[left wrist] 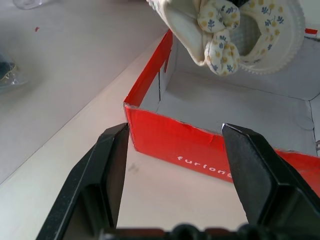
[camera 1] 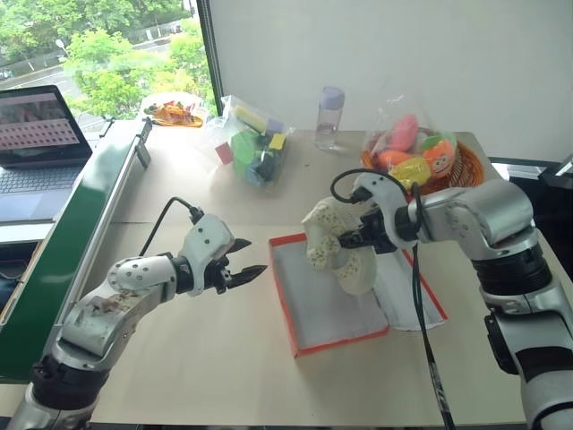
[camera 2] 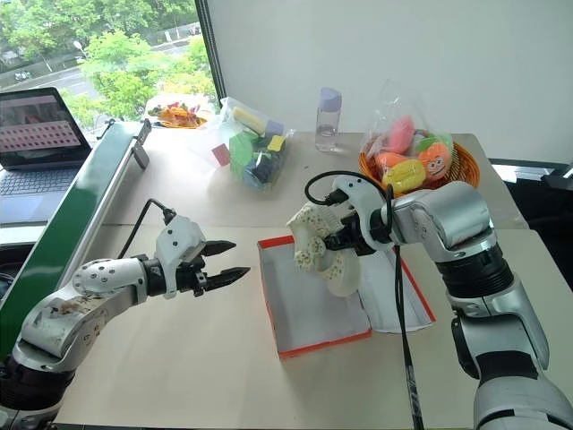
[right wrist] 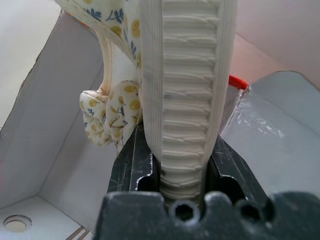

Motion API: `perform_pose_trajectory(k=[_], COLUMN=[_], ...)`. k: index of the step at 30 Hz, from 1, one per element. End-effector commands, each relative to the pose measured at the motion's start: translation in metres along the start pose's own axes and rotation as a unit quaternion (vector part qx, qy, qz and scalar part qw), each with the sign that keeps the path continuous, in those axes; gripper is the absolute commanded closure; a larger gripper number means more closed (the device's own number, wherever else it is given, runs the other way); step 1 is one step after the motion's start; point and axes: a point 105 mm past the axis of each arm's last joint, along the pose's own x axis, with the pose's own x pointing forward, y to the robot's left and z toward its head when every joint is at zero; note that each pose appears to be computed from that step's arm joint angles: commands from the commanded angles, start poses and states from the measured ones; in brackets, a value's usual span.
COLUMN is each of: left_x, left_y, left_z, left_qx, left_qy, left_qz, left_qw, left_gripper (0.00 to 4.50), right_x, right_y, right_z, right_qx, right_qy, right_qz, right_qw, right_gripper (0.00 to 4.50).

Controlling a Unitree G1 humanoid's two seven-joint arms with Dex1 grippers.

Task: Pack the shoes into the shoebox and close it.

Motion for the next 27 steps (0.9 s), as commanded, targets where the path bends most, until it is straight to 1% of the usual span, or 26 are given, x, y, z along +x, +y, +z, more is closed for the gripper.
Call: perform_pose_trajectory(k=[1, 5, 7, 10, 16, 21, 27], left_x=[-0.004, -0.004, -0.003, -0.002, 0.000, -0.002, -0.004], left_y=[-0.003, -0.006, -0.008, -0.011, -0.018, -0.015, -0.014], left_z=[0.005, 0.005, 0.004, 0.002, -0.001, 0.000, 0.000], left_qx=[0.013, 0.008, 0.004, -0.001, -0.010, -0.009, -0.008], left_qy=[-0.008, -0.011, -0.012, -0.013, -0.013, -0.012, -0.009], left_qz=[0.008, 0.012, 0.014, 0.018, 0.019, 0.024, 0.028], left_qw=[1.000, 1.000, 1.000, 1.000, 1.000, 1.000, 1.000], left_gripper=[1.38, 1.38, 1.38, 1.38, 1.38, 1.38, 1.38], right_x=[-0.005, -0.003, -0.003, -0.002, 0.004, 0.012, 0.029], right_y=[0.005, 0.009, 0.015, 0.012, 0.007, -0.011, -0.026], right_z=[0.003, -0.011, -0.024, -0.039, -0.050, -0.063, -0.063], right_qx=[-0.017, -0.013, -0.032, -0.018, -0.011, 0.008, 0.023], right_qy=[0.005, 0.039, 0.067, 0.091, 0.097, 0.109, 0.090], right_qz=[-0.002, 0.007, 0.023, 0.016, -0.005, -0.049, -0.093], right_qw=[1.000, 0.999, 0.997, 0.996, 0.995, 0.993, 0.991], right_gripper=[3.86, 3.86, 3.86, 3.86, 3.86, 3.86, 3.86])
